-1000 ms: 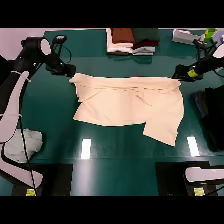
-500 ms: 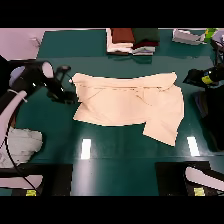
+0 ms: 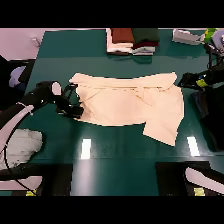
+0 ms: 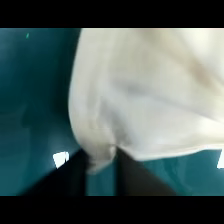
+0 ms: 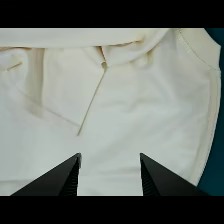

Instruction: Fold the shirts.

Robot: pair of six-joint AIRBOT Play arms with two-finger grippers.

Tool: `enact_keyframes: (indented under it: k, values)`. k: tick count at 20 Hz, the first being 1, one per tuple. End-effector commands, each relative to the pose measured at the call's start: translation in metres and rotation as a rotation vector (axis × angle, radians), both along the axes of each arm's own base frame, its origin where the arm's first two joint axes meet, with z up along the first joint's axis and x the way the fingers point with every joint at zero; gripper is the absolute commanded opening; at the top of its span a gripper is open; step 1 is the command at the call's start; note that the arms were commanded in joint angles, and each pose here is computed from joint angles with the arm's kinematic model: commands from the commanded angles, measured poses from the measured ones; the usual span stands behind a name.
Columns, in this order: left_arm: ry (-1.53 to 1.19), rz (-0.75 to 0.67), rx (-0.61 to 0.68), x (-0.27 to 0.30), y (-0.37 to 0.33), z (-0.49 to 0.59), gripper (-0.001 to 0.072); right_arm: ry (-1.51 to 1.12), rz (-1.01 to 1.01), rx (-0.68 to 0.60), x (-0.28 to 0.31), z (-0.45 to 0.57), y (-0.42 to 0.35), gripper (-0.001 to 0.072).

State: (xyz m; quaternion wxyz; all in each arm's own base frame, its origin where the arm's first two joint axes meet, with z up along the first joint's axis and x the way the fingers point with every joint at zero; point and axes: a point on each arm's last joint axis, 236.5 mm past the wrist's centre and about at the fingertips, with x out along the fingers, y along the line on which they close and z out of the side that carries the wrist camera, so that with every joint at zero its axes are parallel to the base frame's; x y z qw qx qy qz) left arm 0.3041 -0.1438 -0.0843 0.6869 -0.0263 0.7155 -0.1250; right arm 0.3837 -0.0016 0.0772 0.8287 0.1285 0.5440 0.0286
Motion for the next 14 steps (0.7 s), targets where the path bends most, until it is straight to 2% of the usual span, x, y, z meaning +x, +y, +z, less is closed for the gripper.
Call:
enact_keyframes:
  k: [1,3,5,6,7,8,12,14]
  values:
    - [-0.028,0.000,-0.008,0.005,-0.002,-0.002,0.0030,0.037,0.003,-0.002,-0.009,-0.004,-0.002,0.0433]
    - [-0.092,-0.005,-0.011,0.015,-0.001,0.014,0.0026,0.105,-0.025,0.004,-0.024,-0.015,-0.016,0.0433]
    - [-0.185,-0.007,-0.021,0.026,-0.001,0.040,0.0026,0.215,-0.077,-0.043,-0.051,-0.044,-0.046,0.0433]
    - [-0.224,-0.006,-0.032,0.029,-0.001,0.052,0.0026,0.269,-0.103,-0.059,-0.065,-0.062,-0.058,0.0456]
    - [-0.256,-0.004,-0.041,0.031,-0.002,0.063,0.0026,0.307,-0.128,-0.047,-0.075,-0.076,-0.064,0.0545]
    - [-0.277,-0.004,-0.047,0.032,-0.002,0.071,0.0026,0.346,-0.148,-0.018,-0.081,-0.092,-0.066,0.0576]
    - [-0.271,-0.009,-0.048,0.026,-0.001,0.076,0.0026,0.452,-0.176,0.016,-0.085,-0.139,-0.064,0.0571]
    - [-0.259,-0.012,-0.045,0.023,-0.001,0.076,0.0026,0.463,-0.163,0.012,-0.080,-0.151,-0.058,0.0532]
